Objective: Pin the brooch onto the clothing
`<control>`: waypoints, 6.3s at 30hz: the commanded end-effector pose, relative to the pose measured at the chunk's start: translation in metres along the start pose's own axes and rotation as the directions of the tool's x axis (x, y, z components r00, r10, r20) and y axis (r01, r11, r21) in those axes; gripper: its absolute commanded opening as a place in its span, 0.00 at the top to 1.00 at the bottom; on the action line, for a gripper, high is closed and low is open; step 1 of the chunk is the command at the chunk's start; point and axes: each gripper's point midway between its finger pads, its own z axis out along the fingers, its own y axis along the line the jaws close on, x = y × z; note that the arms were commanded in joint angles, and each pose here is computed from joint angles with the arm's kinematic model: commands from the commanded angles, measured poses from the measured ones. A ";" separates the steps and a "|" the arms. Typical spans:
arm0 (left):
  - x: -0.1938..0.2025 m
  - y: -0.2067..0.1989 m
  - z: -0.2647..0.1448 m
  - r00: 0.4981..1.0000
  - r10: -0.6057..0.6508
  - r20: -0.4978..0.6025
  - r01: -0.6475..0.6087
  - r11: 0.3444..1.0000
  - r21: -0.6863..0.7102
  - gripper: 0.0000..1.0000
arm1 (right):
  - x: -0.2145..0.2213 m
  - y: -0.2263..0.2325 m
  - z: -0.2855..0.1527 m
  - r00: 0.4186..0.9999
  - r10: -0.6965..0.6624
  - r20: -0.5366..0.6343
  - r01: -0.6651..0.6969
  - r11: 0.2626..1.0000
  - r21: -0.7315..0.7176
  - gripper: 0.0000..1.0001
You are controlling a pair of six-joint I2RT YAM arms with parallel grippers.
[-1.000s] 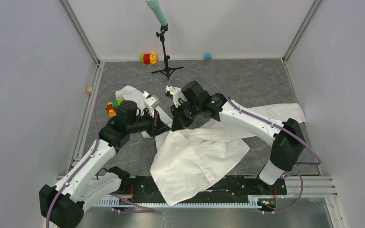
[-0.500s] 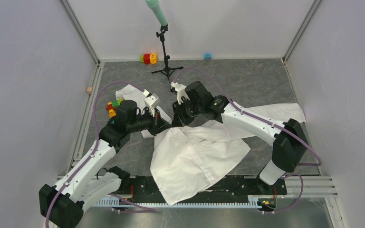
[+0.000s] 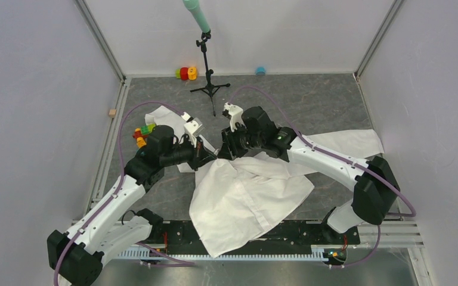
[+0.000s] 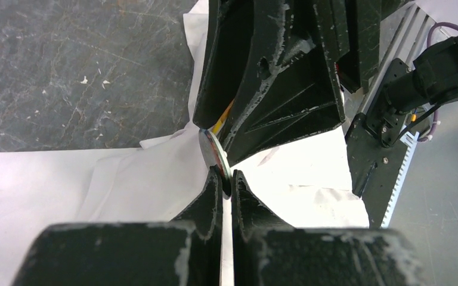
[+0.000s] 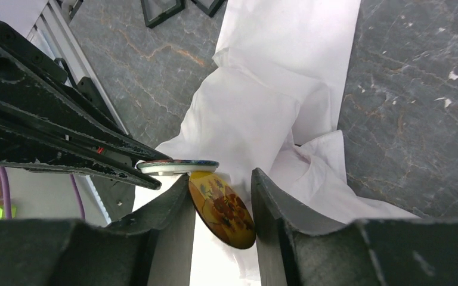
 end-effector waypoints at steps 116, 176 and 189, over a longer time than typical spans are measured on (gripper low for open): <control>-0.363 -0.041 -0.252 0.536 0.443 0.719 0.056 0.831 -0.553 0.98 | -0.195 0.037 -0.565 0.092 -0.880 0.466 -0.268 0.429 0.862 1.00; 0.174 0.055 0.043 0.743 -0.660 -0.107 0.540 0.687 -0.486 0.07 | 0.226 -0.208 -0.145 0.862 0.497 0.101 -0.461 0.687 0.562 0.75; 0.143 -0.009 0.002 0.665 -0.718 -0.204 0.637 0.689 -0.345 0.06 | 0.239 -0.159 -0.175 0.825 0.565 -0.012 -0.468 0.695 0.546 0.95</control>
